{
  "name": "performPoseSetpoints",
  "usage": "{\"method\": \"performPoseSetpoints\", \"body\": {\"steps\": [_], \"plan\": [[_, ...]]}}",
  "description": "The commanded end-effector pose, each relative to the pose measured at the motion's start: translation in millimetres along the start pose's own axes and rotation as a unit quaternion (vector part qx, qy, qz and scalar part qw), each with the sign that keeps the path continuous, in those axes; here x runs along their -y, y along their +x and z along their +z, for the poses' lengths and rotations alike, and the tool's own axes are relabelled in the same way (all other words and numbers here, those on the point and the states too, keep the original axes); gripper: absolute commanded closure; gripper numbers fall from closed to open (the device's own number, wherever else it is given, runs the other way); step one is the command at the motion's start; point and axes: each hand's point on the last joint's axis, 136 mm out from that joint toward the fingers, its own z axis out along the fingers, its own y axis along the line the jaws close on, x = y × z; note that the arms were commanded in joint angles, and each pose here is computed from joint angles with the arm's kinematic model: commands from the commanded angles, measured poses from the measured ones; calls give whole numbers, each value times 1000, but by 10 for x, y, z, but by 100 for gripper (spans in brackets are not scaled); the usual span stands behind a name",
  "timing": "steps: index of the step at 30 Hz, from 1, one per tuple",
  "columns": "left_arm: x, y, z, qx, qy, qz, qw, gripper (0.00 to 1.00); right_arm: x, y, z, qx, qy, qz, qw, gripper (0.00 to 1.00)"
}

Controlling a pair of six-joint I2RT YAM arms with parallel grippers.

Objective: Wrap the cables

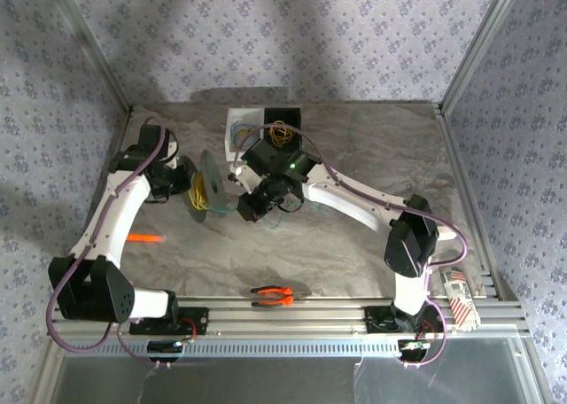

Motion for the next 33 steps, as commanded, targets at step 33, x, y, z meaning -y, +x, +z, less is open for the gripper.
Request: {"method": "performPoseSetpoints", "body": {"steps": [33], "plan": [[218,-300,-235,31,-10,49,998,63,342,-1,505,-26,-17,80,996,100]]}}
